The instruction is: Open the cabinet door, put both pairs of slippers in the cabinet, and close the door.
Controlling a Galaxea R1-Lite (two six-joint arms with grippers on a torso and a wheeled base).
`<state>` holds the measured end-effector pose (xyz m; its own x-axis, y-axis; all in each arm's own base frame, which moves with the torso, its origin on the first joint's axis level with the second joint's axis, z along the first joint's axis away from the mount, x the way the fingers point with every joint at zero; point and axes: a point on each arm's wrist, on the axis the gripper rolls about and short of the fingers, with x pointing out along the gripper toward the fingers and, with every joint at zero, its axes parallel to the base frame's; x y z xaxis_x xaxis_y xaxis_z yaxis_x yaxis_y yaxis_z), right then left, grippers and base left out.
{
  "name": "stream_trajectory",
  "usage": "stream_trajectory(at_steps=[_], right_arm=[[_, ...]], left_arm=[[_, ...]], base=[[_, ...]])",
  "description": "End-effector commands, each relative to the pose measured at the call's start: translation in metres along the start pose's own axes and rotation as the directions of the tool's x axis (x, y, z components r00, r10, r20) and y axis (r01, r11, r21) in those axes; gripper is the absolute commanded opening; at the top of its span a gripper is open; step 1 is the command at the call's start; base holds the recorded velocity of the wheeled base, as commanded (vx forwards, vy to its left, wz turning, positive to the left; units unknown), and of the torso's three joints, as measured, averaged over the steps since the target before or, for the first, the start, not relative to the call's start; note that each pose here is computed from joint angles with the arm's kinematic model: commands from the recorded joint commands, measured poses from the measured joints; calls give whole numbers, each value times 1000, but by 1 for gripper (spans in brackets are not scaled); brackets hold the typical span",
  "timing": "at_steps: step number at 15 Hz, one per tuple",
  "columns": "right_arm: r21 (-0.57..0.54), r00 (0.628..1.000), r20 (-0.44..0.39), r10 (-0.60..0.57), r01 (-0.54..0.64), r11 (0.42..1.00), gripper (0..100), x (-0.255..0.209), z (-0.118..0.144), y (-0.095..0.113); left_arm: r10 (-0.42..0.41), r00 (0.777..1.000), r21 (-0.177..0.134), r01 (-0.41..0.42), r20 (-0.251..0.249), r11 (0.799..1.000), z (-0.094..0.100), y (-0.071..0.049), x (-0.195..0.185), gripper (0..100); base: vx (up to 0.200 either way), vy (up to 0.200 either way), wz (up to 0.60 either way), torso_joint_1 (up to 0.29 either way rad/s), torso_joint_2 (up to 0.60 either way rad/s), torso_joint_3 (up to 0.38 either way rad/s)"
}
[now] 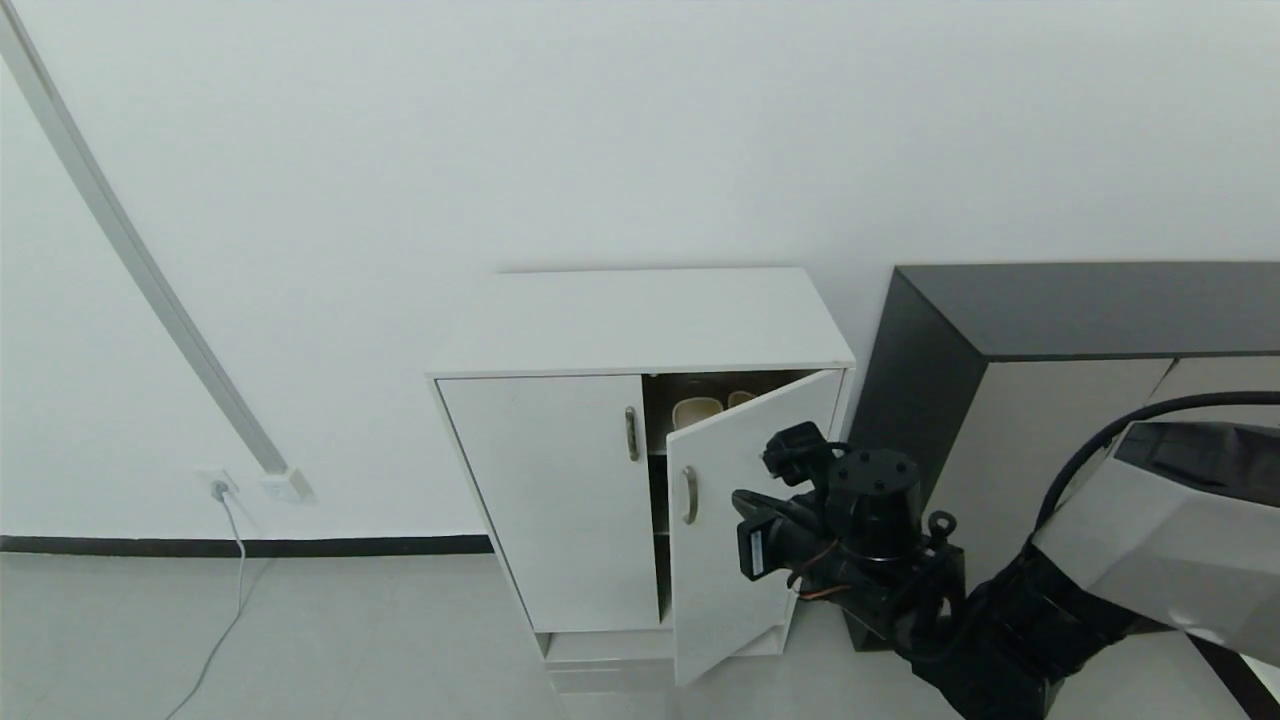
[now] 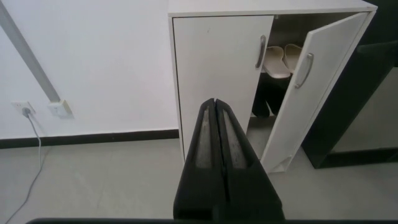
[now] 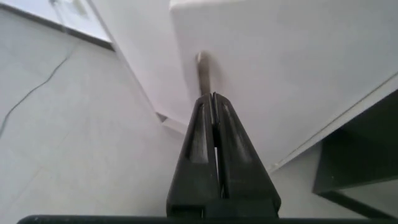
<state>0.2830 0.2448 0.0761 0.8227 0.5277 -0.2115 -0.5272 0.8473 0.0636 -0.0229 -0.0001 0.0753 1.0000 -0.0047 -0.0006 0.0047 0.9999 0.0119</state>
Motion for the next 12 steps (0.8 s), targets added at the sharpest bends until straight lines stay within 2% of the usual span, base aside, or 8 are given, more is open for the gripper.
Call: stream_trajectory(at_steps=[1,8,12], right_arm=[[1,1000,4,25,-25,1000,0,-9,-1,-2],[-1,997,-3,73,-73,997,0,-18,-9,0],[-2,995,-1,98,-98,995,0,-23,-9,1]], left_arm=[[0,1000,0,0,-1,1000,0,0,0,0],[-1,1000,0,1,-2,1000,0,0,0,0],[-1,1000,0,1,-2,1000,0,0,0,0]], base=[[0,0,0,0,0,0],[0,0,0,0,0,0],[200,0,0,1,2,2]])
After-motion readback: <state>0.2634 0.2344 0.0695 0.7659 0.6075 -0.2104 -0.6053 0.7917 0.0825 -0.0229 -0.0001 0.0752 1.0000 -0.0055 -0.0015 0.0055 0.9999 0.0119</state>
